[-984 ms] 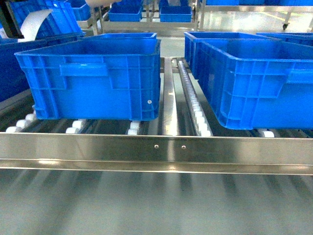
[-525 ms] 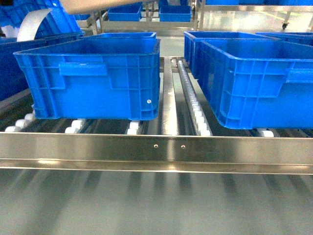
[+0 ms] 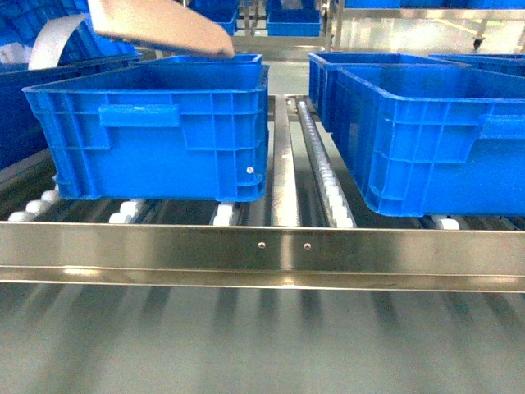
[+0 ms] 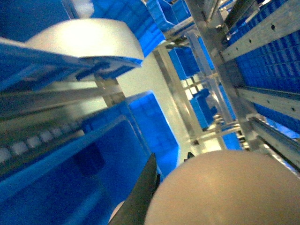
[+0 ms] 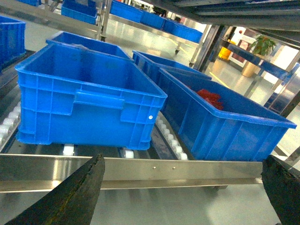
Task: Place part in tray to right shelf
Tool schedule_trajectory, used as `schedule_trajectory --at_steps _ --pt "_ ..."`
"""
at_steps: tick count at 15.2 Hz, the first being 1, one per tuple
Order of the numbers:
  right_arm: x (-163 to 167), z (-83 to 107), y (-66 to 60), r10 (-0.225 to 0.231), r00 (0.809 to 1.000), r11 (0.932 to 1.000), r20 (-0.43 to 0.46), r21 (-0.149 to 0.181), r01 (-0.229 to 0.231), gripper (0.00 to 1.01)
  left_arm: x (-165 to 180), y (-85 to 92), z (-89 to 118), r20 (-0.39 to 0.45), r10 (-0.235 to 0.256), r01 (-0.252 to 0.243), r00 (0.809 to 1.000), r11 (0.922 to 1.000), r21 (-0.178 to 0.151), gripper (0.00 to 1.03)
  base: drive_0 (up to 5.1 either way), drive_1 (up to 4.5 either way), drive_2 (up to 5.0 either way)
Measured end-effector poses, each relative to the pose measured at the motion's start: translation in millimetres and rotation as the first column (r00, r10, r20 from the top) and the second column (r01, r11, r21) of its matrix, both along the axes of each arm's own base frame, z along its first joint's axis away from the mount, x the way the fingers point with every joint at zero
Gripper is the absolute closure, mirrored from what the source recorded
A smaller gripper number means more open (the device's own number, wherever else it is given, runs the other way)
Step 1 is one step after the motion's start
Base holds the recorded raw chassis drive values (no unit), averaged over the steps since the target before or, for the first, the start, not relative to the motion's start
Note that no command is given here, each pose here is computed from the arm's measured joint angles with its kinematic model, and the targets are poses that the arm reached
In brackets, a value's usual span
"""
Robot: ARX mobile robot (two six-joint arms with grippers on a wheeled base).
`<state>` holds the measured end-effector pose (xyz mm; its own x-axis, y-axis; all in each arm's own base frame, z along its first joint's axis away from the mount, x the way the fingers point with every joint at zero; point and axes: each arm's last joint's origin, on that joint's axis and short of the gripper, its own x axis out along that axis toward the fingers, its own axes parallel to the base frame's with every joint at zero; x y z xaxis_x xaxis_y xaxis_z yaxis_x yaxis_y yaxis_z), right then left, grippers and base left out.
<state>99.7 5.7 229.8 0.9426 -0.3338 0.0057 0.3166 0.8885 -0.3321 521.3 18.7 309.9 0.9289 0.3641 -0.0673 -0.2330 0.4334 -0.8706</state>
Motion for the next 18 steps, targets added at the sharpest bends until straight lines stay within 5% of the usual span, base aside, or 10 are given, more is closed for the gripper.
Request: schedule_trajectory --at_steps 2,4,6,8,10,11,13,16,17,18 --pt "0 0.1 0.0 0.0 1.0 1.0 0.001 0.0 0.0 0.03 3 -1.6 2 -0.031 0.054 -0.048 0.998 0.9881 0.146 0.91 0.0 0.0 0.0" --pt "0 0.0 0.0 0.0 1.0 1.0 0.0 0.0 0.0 0.03 4 5.0 13 -0.019 0.051 -0.047 0.999 0.9826 0.18 0.91 0.0 0.0 0.0" --pt "0 0.0 0.0 0.0 1.0 1.0 0.0 0.0 0.0 0.03 -6 7.3 10 0.035 0.011 -0.016 0.999 0.9883 0.152 0.91 0.0 0.0 0.0" --pt "0 0.1 0.0 0.0 1.0 1.0 0.001 0.0 0.0 0.03 -58 -3.7 4 0.093 -0.087 0.077 0.992 0.9918 0.102 0.91 0.0 0.0 0.0" --pt "0 0.1 0.0 0.0 1.0 1.0 0.001 0.0 0.0 0.03 -130 -6.9 22 0.247 -0.182 0.171 0.952 0.9831 0.066 0.91 0.0 0.0 0.0" --pt "0 0.1 0.0 0.0 1.0 1.0 0.001 0.0 0.0 0.03 -180 -0.6 29 0.354 -0.218 0.208 0.909 0.9758 0.069 0.91 0.0 0.0 0.0" --pt "0 0.1 0.0 0.0 1.0 1.0 0.001 0.0 0.0 0.03 -254 10.2 12 0.409 -0.242 0.211 0.88 0.9699 0.122 0.91 0.0 0.0 0.0" --pt "0 0.0 0.0 0.0 1.0 1.0 0.0 0.0 0.0 0.03 -349 3.7 -84 0.186 -0.223 0.215 0.957 0.9745 0.066 0.91 0.0 0.0 0.0" --pt "0 0.0 -0.1 -0.001 1.0 1.0 0.0 0.0 0.001 0.03 -370 -0.2 -116 0.051 -0.283 0.277 0.958 0.9563 0.093 0.91 0.0 0.0 0.0" --pt "0 -0.7 -1.1 0.034 0.999 0.9992 -0.003 0.021 -0.034 0.06 -378 -1.6 -125 -0.066 -0.336 0.342 0.94 0.9152 0.213 0.91 0.0 0.0 0.0"
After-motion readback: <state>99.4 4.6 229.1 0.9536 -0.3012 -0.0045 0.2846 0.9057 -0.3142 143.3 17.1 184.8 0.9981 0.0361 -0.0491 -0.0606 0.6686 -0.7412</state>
